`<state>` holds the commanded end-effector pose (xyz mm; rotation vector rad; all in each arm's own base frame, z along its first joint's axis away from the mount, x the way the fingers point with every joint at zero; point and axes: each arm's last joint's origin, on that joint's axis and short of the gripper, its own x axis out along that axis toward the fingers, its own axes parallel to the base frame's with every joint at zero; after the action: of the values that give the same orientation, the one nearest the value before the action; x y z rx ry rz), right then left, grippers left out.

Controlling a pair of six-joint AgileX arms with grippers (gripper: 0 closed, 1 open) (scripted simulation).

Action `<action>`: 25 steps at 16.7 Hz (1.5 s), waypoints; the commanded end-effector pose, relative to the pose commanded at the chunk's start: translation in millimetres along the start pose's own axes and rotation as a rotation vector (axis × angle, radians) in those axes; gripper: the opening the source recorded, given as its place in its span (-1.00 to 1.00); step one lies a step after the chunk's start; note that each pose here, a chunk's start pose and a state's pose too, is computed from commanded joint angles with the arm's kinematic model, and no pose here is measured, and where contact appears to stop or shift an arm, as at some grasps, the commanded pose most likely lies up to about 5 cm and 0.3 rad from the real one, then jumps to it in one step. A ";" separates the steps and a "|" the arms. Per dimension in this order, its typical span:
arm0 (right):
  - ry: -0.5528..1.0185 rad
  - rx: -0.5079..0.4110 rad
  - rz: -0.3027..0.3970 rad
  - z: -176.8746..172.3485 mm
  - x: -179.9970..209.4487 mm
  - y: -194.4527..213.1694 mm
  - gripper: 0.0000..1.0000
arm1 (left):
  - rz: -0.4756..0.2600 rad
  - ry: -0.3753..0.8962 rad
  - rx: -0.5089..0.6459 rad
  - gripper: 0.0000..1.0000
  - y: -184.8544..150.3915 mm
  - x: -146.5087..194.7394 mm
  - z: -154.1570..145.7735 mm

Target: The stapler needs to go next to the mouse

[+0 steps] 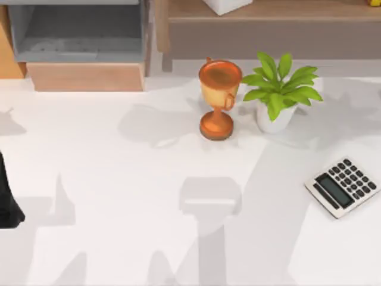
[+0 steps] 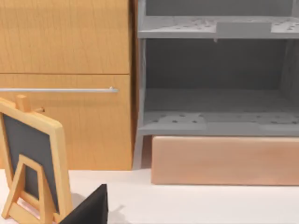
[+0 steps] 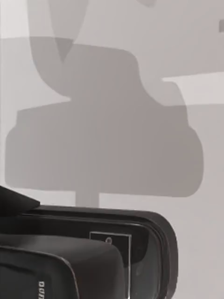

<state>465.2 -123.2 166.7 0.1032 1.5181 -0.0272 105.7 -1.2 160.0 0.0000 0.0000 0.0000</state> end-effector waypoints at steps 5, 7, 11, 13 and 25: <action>-0.020 -0.070 0.009 7.4 0.6 4.6 -1.00 | 0.000 0.000 0.000 1.00 0.0 0.0 0.0; -0.020 -0.070 0.009 7.4 0.6 4.6 -1.00 | 0.000 0.000 0.000 1.00 0.0 0.0 0.0; -0.018 -0.063 0.004 6.3 -0.7 2.7 -1.00 | 0.000 0.000 0.000 1.00 0.0 0.0 0.0; -0.011 -0.062 -0.002 5.4 -0.9 3.1 -1.00 | 0.000 0.000 0.000 1.00 0.0 0.0 0.0; 0.100 -0.056 -0.095 -6.0 7.9 3.9 -1.00 | 0.000 0.000 0.000 1.00 0.0 0.0 0.0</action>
<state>460.0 -118.4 158.7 -0.0127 1.6220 -0.0568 105.7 -1.2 160.0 0.0000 0.0000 0.0000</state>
